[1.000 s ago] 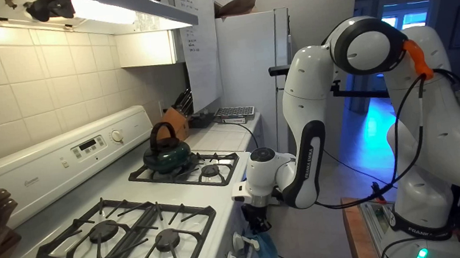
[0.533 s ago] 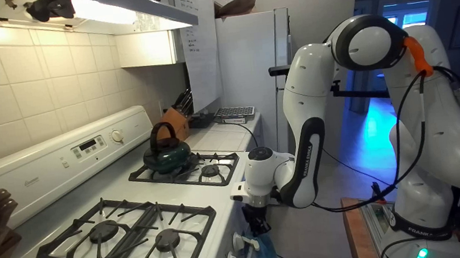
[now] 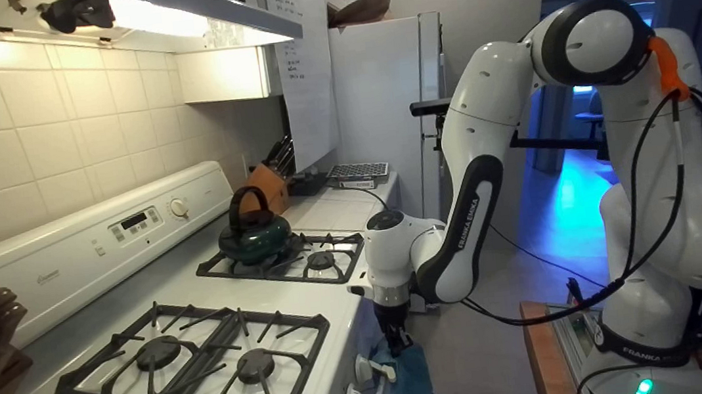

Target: Put the blue towel on the stove

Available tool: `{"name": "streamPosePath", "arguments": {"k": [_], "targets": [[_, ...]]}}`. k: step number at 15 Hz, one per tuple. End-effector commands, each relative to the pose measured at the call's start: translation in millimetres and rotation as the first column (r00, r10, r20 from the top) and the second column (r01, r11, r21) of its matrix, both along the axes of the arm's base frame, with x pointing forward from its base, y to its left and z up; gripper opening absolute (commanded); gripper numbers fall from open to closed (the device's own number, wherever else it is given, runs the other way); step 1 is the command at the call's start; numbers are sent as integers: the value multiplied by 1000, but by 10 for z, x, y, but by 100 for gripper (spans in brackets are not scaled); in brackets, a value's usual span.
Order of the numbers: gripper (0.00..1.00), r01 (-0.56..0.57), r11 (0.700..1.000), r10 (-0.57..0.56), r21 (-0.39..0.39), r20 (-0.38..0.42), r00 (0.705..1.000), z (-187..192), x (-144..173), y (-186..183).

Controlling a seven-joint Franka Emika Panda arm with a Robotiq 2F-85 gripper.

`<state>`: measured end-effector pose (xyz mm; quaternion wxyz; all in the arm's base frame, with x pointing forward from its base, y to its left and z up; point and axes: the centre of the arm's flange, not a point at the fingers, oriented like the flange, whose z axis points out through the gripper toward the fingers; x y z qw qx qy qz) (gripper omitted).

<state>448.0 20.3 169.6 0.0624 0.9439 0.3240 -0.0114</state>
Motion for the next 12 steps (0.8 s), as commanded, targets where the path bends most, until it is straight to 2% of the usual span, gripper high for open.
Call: {"name": "streamPosePath", "arguments": {"k": [1, 7, 12], "targets": [[2, 99, 995, -98, 22, -33, 995, 311, -126, 36], [2, 159, 986, -157, 44, -46, 987, 680, -260, 122], [2, 171, 984, -171, 49, 8, 985, 1070, -318, 128]]}}
